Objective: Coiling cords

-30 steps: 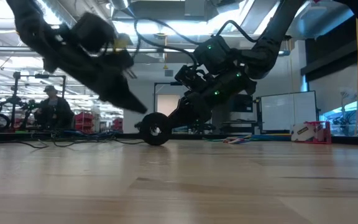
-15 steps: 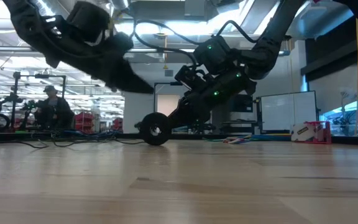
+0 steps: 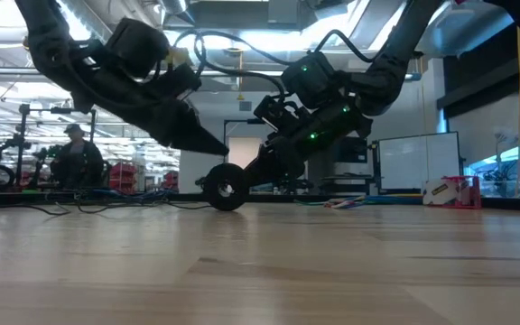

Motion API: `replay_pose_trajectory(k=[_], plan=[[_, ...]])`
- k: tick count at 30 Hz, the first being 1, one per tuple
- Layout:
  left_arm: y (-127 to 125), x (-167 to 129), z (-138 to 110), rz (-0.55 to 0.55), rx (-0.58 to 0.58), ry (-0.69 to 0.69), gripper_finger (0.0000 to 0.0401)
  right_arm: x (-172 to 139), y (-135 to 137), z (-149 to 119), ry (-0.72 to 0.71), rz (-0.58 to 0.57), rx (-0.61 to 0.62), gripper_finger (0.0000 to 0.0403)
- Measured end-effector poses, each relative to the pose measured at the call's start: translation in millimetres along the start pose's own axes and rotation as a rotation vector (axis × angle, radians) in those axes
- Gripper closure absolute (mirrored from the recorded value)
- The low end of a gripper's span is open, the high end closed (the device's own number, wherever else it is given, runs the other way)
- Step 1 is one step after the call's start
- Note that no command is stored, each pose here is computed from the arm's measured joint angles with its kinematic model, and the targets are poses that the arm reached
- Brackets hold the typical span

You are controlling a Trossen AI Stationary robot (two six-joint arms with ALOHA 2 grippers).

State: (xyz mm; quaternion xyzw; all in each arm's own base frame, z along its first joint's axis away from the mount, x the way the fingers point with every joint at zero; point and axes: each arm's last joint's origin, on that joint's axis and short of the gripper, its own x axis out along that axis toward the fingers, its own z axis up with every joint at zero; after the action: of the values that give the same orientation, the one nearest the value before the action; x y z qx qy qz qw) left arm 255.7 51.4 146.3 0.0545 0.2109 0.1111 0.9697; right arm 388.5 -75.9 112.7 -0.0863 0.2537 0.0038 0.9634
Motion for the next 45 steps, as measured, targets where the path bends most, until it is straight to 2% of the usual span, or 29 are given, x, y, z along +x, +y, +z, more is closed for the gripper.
replay_pose_trajectory(k=[8, 13, 18, 22, 24, 29, 38, 45], plan=[[2, 10, -13, -0.015, -0.021, 0.042, 0.0136, 0, 0, 0, -0.001, 0.000, 0.000, 0.0262], [1, 23, -11, -0.055, -0.037, 0.037, 0.0142, 0, 0, 0, -0.001, 0.001, 0.001, 0.0262], [0, 29, -13, -0.058, -0.020, 0.078, 0.0193, 0, 0, 0, -0.002, 0.009, 0.004, 0.0256], [1, 28, -13, -0.062, -0.009, 0.099, 0.0256, 0, 1, 0, -0.003, 0.013, 0.003, 0.0233], [0, 28, -15, -0.065, -0.006, 0.113, 0.0271, 0, 1, 0, -0.002, 0.011, 0.003, 0.0218], [1, 27, -18, -0.070, -0.001, 0.157, 0.0271, -10, -1, 9, 0.021, 0.012, 0.006, 0.0195], [7, 26, -26, -0.060, -0.056, 0.212, 0.0270, -37, -4, 35, 0.020, 0.005, 0.005, 0.0190], [9, 28, -18, -0.025, -0.048, 0.104, 0.0271, -46, -6, 38, 0.076, -0.063, -0.019, 0.0190]])
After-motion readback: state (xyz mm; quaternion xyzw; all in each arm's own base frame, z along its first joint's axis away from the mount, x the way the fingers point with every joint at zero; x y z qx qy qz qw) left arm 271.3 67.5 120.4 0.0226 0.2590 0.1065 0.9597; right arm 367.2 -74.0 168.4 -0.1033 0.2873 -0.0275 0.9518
